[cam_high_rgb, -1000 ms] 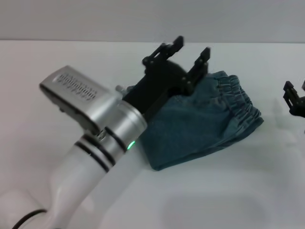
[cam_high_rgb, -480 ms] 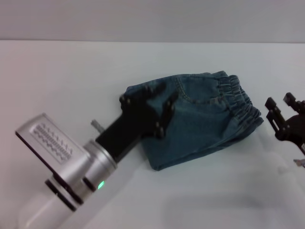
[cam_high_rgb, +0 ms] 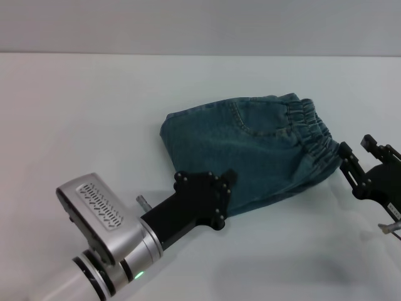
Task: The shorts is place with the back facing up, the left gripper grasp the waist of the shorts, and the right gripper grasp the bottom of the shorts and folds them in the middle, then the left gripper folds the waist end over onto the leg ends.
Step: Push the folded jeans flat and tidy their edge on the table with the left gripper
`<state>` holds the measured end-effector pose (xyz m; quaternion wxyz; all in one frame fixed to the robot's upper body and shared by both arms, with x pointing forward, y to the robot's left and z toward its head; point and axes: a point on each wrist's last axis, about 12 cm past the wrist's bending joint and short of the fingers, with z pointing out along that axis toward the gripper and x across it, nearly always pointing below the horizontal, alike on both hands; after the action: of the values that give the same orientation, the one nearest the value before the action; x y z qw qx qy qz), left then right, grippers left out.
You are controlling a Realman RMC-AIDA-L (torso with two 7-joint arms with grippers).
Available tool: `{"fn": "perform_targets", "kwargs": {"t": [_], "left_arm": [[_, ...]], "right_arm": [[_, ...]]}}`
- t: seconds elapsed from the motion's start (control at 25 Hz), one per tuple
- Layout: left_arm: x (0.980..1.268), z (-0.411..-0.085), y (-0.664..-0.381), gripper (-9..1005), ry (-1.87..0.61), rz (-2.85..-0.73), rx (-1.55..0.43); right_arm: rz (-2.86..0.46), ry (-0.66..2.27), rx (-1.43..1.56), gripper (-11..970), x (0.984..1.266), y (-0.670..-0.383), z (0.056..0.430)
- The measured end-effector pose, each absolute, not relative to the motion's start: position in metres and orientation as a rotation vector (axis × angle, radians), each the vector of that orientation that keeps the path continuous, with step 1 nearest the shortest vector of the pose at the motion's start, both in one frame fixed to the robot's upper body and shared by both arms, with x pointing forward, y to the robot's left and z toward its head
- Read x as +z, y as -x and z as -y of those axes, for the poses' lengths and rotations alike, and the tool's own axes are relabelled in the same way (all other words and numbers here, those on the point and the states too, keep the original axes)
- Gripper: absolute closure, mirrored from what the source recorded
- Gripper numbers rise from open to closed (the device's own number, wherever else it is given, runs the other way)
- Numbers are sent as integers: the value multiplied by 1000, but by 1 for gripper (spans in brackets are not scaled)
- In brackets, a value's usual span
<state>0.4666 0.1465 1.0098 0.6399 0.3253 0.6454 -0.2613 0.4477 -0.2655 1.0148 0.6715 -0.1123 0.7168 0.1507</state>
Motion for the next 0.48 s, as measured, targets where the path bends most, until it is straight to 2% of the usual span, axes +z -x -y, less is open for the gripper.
{"fn": "perform_targets", "kwargs": {"t": [0.08, 0.48], "left_arm": [[1002, -146, -467, 1001, -739, -1555, -626], [995, -147, -488, 994, -738, -1698, -605]], "right_arm": [[-1615, 255, 340, 534, 1015, -449, 265], [-1616, 261, 349, 534, 1015, -448, 263]]}}
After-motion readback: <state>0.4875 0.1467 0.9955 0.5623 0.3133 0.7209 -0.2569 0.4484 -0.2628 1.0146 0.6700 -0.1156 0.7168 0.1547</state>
